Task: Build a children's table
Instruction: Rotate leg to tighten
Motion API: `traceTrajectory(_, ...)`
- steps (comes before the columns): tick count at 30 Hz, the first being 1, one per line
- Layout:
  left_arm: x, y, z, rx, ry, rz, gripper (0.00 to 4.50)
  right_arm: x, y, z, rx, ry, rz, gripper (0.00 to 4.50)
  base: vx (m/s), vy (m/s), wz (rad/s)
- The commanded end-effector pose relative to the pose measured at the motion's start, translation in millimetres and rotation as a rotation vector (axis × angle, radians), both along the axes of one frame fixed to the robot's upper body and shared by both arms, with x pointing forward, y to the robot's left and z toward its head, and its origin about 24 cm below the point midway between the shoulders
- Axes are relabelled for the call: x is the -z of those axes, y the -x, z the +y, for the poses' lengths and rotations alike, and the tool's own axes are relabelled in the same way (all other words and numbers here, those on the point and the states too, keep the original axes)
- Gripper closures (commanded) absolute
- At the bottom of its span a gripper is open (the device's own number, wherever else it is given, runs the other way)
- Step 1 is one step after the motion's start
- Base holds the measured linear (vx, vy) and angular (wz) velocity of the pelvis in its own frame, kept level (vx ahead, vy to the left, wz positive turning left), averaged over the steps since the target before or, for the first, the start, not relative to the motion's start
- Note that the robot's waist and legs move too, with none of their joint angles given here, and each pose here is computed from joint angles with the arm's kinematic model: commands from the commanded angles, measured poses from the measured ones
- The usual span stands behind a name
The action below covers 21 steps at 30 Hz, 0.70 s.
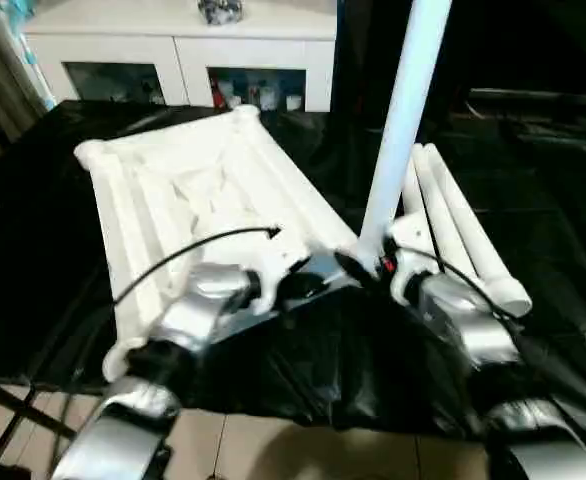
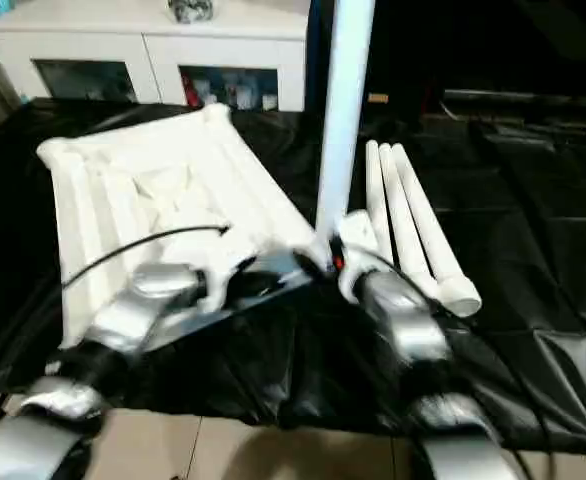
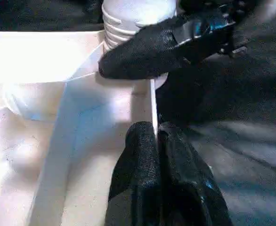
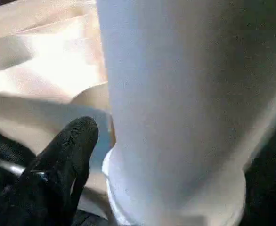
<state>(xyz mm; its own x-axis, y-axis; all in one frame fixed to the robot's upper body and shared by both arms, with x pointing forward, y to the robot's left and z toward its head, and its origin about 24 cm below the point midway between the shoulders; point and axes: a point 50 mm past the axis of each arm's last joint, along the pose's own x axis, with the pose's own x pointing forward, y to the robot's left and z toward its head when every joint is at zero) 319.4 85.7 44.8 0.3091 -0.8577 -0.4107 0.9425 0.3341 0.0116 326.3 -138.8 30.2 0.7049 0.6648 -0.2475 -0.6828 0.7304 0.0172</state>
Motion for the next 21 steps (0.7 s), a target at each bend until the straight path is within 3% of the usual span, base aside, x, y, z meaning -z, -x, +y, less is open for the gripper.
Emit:
traceTrajectory(1, -14.8, 7.1, -22.5, 0.149, 0.074, -0.052, 4.5, 13.3, 12.7, 20.7, -0.145, 0.009, 0.061, 0.54, 0.0, 0.0, 0.0)
traceTrajectory(3, -12.3, 8.6, -11.1, 0.19, 0.054, -0.026, 4.5, 9.7, 20.4, 8.7, -0.246, 0.0, 0.065, 0.54, 0.0, 0.0, 0.0)
traceTrajectory(11, -12.1, 10.3, 3.1, 0.25, 0.045, 0.014, 4.5, 5.7, 41.8, -0.3, -0.477, 0.006, 0.098, 0.54, 0.0, 0.0, 0.0)
traceTrajectory(21, -11.3, 10.3, 11.8, 0.297, 0.023, 0.046, 4.5, 4.0, 51.2, -3.2, -0.572, 0.001, 0.138, 1.29, 0.0, 0.0, 0.0)
